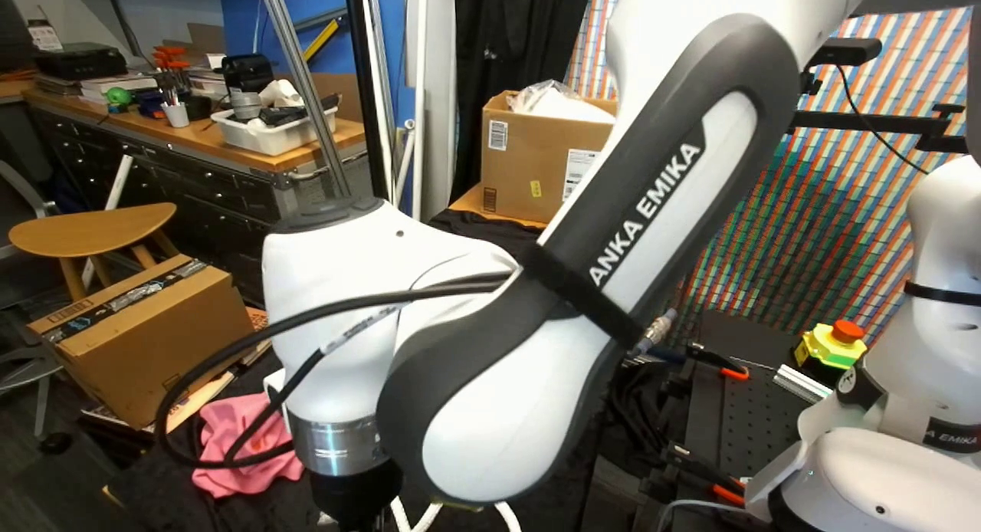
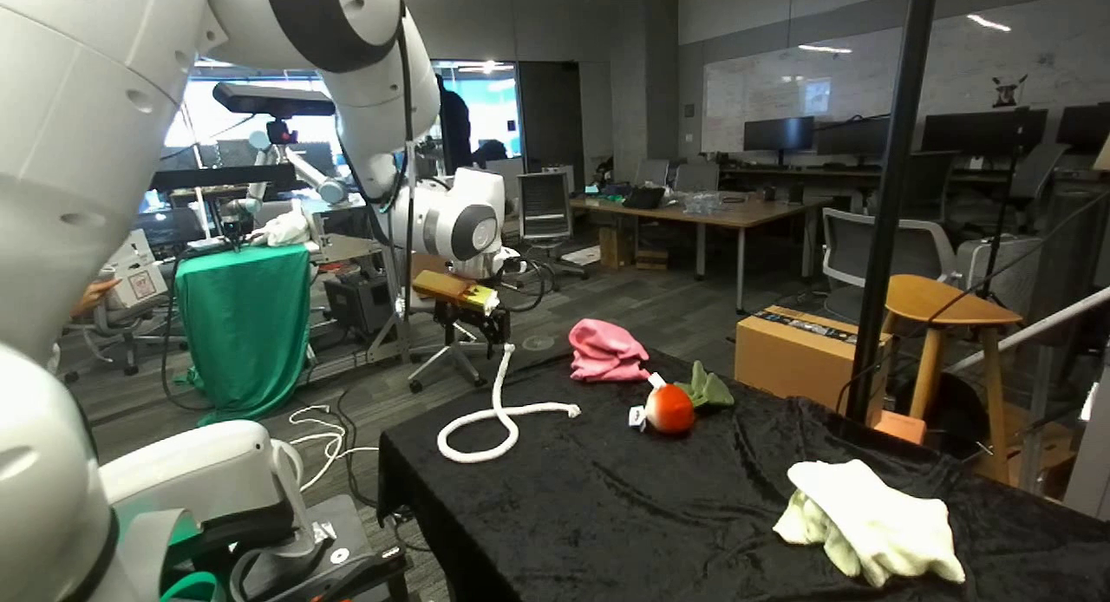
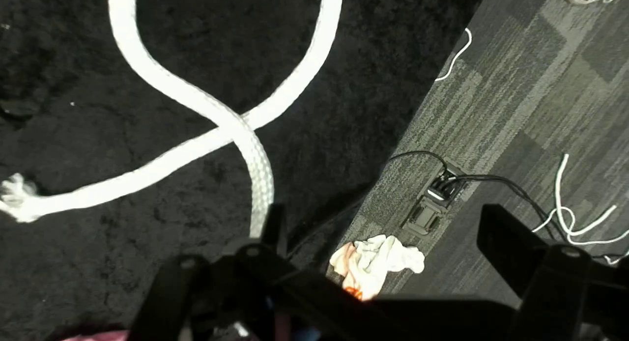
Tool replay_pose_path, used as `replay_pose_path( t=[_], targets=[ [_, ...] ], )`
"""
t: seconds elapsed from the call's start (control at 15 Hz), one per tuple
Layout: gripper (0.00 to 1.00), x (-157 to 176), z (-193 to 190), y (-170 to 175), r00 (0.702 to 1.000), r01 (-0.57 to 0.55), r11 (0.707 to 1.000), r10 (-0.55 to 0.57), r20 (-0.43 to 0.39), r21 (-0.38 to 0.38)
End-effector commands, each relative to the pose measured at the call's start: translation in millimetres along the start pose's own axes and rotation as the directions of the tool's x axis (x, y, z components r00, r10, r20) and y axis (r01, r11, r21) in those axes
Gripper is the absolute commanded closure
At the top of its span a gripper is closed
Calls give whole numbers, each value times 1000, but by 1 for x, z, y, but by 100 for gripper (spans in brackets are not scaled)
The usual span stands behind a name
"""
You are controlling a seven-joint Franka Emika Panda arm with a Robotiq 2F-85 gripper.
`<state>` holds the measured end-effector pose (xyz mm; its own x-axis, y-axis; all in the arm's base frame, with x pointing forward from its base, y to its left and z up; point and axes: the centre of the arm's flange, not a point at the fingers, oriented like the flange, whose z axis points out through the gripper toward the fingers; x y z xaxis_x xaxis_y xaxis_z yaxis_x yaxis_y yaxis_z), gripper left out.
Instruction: Stack the items on the tablecloth together.
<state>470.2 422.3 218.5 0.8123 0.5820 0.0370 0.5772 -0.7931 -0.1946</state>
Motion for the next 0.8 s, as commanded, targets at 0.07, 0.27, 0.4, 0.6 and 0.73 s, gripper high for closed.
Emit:
replay_pose_path(
  t=[0.07,0.27,0.4,0.6,0.73],
  targets=[
    [0,15,32,-11,999,-10,999,8,-38,-50],
    [0,19,45,-14,998,-8,996,3,-61,-90],
    [0,23,51,-13,996,-6,992,-4,-85,-122],
    [0,29,53,-9,993,-8,985,-11,-116,-170],
    [0,33,48,-5,991,-15,980,-11,-130,-198]
  ],
)
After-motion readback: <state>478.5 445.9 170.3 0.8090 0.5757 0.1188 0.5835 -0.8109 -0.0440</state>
